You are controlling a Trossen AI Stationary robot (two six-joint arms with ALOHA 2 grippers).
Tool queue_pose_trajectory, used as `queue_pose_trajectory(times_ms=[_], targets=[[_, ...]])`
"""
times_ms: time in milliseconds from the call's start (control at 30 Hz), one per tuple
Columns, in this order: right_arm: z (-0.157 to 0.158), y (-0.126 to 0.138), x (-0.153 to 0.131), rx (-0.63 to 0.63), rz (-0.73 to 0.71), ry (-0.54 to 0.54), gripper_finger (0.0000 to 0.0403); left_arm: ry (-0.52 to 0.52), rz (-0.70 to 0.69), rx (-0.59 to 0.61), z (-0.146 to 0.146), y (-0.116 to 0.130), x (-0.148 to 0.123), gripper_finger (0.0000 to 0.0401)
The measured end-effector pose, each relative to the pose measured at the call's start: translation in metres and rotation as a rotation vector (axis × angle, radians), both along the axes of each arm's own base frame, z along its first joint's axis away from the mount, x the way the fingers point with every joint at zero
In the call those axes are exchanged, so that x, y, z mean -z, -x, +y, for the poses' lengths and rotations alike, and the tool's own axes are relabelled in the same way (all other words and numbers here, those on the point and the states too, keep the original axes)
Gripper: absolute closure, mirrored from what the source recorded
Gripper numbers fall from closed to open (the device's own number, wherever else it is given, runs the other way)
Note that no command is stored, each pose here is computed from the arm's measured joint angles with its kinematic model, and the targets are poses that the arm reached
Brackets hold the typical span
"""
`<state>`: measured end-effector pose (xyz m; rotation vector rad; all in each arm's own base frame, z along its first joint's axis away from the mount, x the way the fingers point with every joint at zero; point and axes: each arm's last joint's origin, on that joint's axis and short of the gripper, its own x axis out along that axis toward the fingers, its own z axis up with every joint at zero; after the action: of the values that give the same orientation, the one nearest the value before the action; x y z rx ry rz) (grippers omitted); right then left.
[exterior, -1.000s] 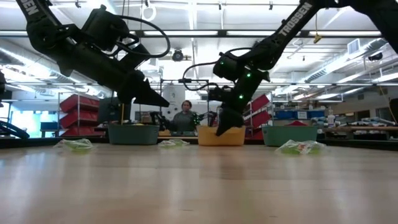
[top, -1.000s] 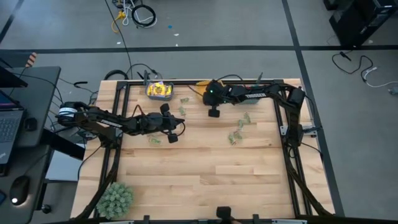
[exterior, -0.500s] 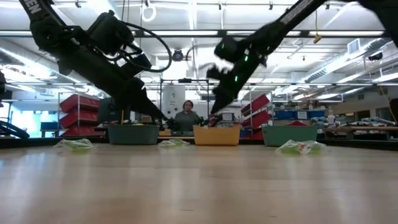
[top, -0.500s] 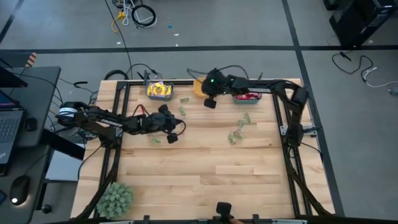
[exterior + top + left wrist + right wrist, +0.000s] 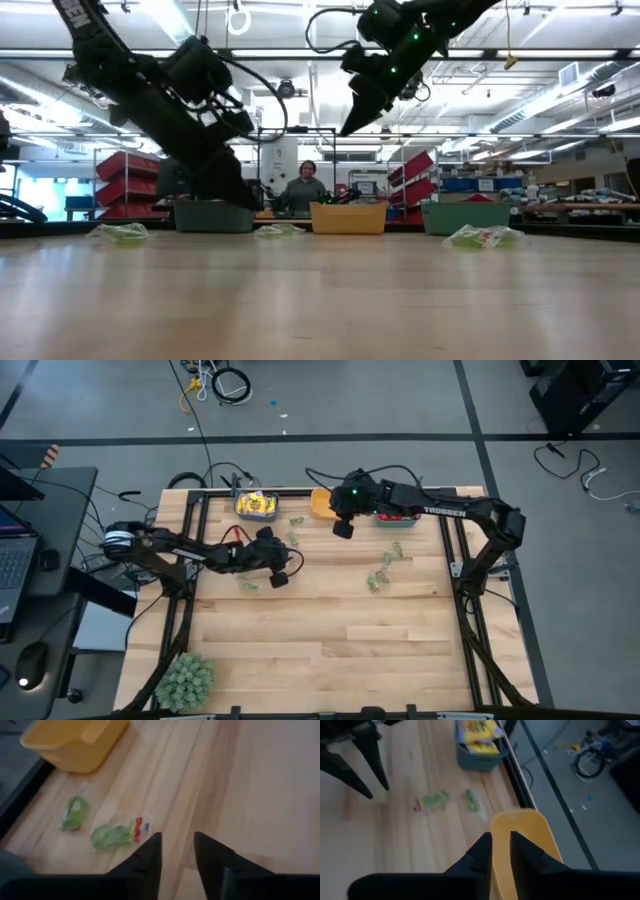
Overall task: Sort candy
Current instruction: Put the green gummy into the yellow bin
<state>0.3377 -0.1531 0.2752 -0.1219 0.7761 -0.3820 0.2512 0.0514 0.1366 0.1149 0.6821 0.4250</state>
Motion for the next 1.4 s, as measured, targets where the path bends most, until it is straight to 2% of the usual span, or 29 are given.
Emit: queue_pose_trajectory(times_ms=[200, 433, 533, 633, 700, 767, 900, 933, 1200, 1400], targets=[[0.001, 0.006, 0.011, 0.023, 0.083, -0.015, 0.034, -0.019, 0.047, -0.11, 0.022, -0.013, 0.01, 0.0242], [0.002, 0.015, 0.031, 0.033, 0.128, -0.038, 0.0351, -0.005, 0.074, -0.158, 0.041, -0.019, 0.017, 0.0238], [0.004, 0.019, 0.039, 0.038, 0.131, -0.046, 0.0352, 0.022, 0.093, -0.142, 0.047, -0.022, 0.024, 0.0238], [0.009, 0.023, 0.041, 0.038, 0.121, -0.049, 0.0353, 0.005, 0.112, -0.118, 0.05, -0.026, 0.027, 0.024], [0.012, 0.026, 0.042, 0.038, 0.122, -0.052, 0.0353, -0.017, 0.127, -0.096, 0.05, -0.028, 0.027, 0.0251], [0.015, 0.03, 0.042, 0.04, 0.12, -0.058, 0.0355, -0.027, 0.132, -0.086, 0.051, -0.03, 0.026, 0.028], [0.023, 0.038, 0.034, 0.044, 0.088, -0.062, 0.0359, -0.045, 0.11, -0.078, 0.052, -0.033, 0.017, 0.0373], [0.025, 0.041, 0.032, 0.041, 0.081, -0.059, 0.0359, -0.048, 0.1, -0.08, 0.052, -0.034, 0.015, 0.0386], [0.041, 0.07, 0.012, 0.057, -0.009, -0.056, 0.036, -0.069, 0.068, -0.057, 0.056, -0.043, 0.001, 0.0399], [0.051, 0.097, 0.004, 0.108, -0.072, -0.038, 0.036, -0.09, -0.02, 0.022, 0.066, -0.068, -0.032, 0.04]])
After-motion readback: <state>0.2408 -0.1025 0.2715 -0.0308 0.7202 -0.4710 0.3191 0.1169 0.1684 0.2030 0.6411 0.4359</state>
